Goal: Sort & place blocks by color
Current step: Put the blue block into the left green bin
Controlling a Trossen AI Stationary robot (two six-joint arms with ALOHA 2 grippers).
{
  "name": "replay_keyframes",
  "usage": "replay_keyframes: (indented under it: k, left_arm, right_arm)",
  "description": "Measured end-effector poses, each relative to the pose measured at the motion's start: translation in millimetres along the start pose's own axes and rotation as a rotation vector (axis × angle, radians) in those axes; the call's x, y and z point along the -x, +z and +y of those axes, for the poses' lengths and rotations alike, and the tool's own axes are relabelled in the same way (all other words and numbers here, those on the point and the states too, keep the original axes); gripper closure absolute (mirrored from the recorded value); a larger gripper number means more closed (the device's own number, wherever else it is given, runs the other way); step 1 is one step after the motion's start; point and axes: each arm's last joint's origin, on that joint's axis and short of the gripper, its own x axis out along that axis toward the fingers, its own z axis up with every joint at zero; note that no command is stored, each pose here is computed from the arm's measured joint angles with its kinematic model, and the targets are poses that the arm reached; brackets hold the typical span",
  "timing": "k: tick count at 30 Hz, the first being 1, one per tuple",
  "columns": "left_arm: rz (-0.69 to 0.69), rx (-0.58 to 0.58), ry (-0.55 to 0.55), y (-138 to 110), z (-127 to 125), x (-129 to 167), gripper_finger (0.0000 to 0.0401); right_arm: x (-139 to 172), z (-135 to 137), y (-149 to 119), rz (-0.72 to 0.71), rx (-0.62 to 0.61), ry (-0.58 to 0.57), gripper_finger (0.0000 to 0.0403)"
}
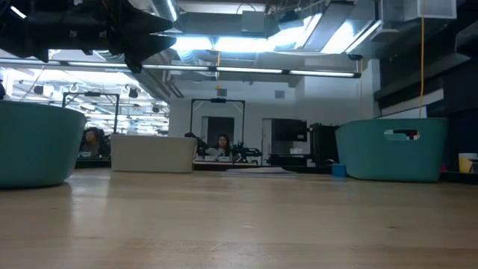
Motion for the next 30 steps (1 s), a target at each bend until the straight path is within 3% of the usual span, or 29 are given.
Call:
replay_keyframes:
  k: [24, 30]
  left_arm:
    - [0.000, 0.000, 0.000, 0, 0, 0, 0.0222]
    - [0.000, 0.000, 0.000, 0, 0, 0, 0.0222]
  right_arm:
    - [-28, 0, 0, 0.055, -0.009, -0.004, 0.0180]
    - [-28, 0, 1, 0.049, -0.015, 0.000, 0.0198]
